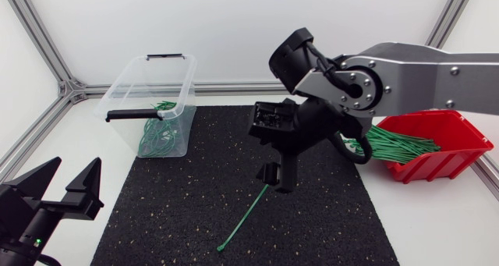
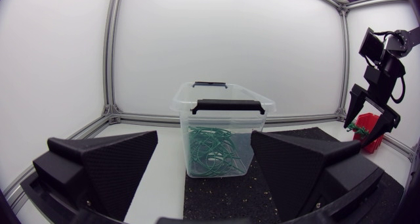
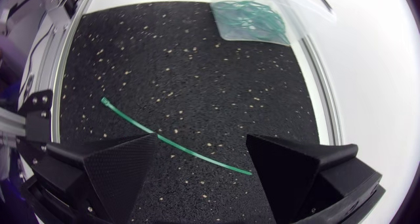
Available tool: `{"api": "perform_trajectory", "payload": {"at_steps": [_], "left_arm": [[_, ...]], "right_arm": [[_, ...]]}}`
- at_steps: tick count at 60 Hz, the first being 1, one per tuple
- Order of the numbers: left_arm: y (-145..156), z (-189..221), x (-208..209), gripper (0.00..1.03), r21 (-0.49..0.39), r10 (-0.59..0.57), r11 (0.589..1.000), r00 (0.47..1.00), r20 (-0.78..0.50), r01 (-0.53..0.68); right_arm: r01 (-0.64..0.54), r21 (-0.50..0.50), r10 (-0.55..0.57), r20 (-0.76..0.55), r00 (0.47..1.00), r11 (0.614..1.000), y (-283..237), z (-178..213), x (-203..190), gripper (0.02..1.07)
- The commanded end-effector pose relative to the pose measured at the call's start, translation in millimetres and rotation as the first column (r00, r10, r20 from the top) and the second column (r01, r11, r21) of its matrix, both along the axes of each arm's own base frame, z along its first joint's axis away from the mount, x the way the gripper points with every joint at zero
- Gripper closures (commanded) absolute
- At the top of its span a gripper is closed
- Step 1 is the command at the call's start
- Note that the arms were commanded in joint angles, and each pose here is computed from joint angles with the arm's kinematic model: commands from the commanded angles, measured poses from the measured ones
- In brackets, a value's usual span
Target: Take a green cable tie from the red box, thread the tail through the head to close it, then place it in the transparent bin on the left.
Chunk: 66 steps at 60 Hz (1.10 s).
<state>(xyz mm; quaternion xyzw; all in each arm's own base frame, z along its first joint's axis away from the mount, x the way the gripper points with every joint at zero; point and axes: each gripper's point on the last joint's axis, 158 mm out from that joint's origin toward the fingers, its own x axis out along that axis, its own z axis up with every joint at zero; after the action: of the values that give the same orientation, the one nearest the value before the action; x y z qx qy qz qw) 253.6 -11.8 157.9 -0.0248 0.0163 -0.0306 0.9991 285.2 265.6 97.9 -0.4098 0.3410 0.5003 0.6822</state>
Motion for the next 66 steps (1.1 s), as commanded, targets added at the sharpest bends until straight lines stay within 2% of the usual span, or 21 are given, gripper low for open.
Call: {"api": "perform_trajectory", "payload": {"at_steps": [1, 13, 19, 20, 21, 23, 24, 37, 44, 51, 66], "left_arm": [[-2, -22, 1, 0.04, 0.007, -0.01, 1.0, 0.999, -0.047, 0.011], [-2, -22, 1, 0.04, 0.007, -0.01, 1.0, 0.999, -0.047, 0.011], [-2, -22, 1, 0.04, 0.007, -0.01, 1.0, 0.999, -0.047, 0.011], [-2, -22, 1, 0.04, 0.007, -0.01, 1.0, 0.999, -0.047, 0.011], [-2, -22, 1, 0.04, 0.007, -0.01, 1.0, 0.999, -0.047, 0.011], [-2, -22, 1, 0.04, 0.007, -0.01, 1.0, 0.999, -0.047, 0.011], [-2, -22, 1, 0.04, 0.007, -0.01, 1.0, 0.999, -0.047, 0.011], [-2, -22, 1, 0.04, 0.007, -0.009, 1.0, 0.999, -0.047, 0.009], [-2, -22, 1, 0.04, 0.007, -0.009, 1.0, 0.999, -0.047, 0.009], [-1, -22, 1, 0.04, 0.007, -0.007, 1.0, 0.999, -0.047, 0.008], [-2, -22, 1, 0.04, 0.007, -0.009, 1.0, 0.999, -0.047, 0.009]], "right_arm": [[-0.124, -0.1, 0.122, -0.026, 0.992, 0.987, -2, -27, -19, 0.08], [-0.266, -0.245, 0.263, -0.045, 0.964, 0.932, -5, -48, -30, 0.08], [-0.341, -0.349, 0.348, -0.045, 0.937, 0.873, -15, -58, -34, 0.08], [-0.341, -0.349, 0.348, -0.045, 0.937, 0.873, -15, -58, -34, 0.08], [-0.36, -0.377, 0.371, -0.046, 0.927, 0.853, -18, -61, -33, 0.08], [-0.37, -0.388, 0.383, -0.046, 0.923, 0.844, -19, -62, -33, 0.08], [-0.386, -0.41, 0.401, -0.054, 0.915, 0.826, -21, -64, -33, 0.08], [-0.481, -0.497, 0.512, -0.082, 0.855, 0.723, -20, -67, -35, 0.08], [-0.498, -0.515, 0.537, -0.084, 0.84, 0.698, -12, -65, -34, 0.08], [-0.499, -0.516, 0.535, -0.089, 0.84, 0.696, -2, -61, -35, 0.06], [-0.567, -0.518, 0.534, -0.232, 0.813, 0.64, 7, -65, -58, 0.06]]}}
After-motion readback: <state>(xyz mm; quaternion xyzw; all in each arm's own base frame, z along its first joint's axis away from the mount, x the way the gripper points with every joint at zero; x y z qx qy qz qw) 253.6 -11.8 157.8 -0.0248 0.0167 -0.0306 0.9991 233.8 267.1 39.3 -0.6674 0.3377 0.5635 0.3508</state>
